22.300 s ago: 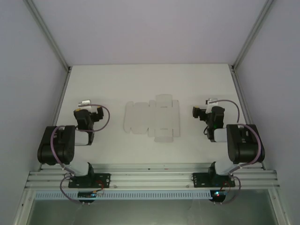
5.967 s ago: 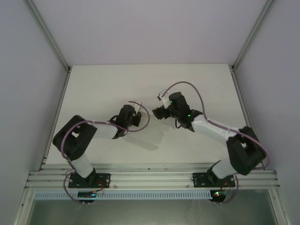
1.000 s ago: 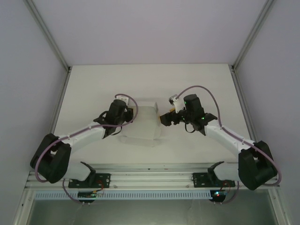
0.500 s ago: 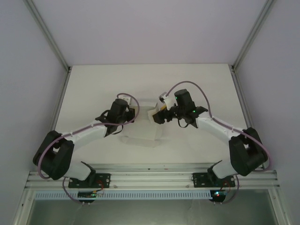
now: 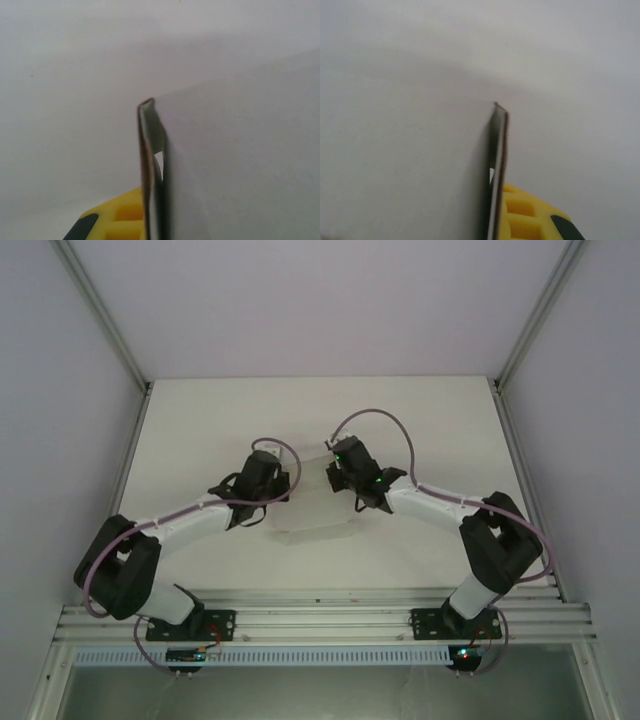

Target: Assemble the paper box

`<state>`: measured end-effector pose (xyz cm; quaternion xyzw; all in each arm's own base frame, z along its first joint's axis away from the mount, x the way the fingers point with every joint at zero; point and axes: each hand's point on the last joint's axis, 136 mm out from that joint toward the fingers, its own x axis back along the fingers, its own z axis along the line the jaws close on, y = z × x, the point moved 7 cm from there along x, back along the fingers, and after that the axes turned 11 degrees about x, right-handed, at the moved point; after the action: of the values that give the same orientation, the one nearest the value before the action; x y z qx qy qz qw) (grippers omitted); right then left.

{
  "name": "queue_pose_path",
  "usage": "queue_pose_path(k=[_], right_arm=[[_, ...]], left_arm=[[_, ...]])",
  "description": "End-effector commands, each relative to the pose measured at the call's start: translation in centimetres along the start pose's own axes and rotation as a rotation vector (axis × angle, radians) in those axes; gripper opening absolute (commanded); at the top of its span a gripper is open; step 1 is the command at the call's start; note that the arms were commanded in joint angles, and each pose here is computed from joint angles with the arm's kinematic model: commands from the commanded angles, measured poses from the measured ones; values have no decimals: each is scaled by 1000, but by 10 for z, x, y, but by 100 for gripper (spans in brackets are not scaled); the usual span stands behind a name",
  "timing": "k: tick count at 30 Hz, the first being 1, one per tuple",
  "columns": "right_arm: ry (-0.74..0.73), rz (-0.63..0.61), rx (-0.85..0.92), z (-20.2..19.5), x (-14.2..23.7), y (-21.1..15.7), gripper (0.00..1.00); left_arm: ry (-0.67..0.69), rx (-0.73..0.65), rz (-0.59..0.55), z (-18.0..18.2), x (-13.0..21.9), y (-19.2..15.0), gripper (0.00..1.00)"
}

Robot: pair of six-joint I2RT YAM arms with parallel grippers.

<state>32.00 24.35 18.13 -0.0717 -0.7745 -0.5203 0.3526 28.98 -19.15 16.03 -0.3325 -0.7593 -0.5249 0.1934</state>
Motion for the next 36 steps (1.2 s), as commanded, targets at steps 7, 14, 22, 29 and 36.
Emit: queue_pose_path(k=[7, 14, 22, 29, 36], right_arm=[[-851, 321, -81, -84, 9, -54, 0], [-963, 304, -90, -93, 14, -53, 0], [-625, 204, -165, -72, -8, -55, 20], [371, -236, -207, -5, 17, -11, 71], [647, -261, -328, -11, 46, 0, 100]], left_arm=[[346, 167, -82, 32, 11, 15, 0], [345, 201, -60, 29, 9, 16, 0], [243, 178, -28, 16, 2, 17, 0], [160, 139, 5, 2, -7, 22, 0], [62, -33, 49, -10, -8, 34, 0]])
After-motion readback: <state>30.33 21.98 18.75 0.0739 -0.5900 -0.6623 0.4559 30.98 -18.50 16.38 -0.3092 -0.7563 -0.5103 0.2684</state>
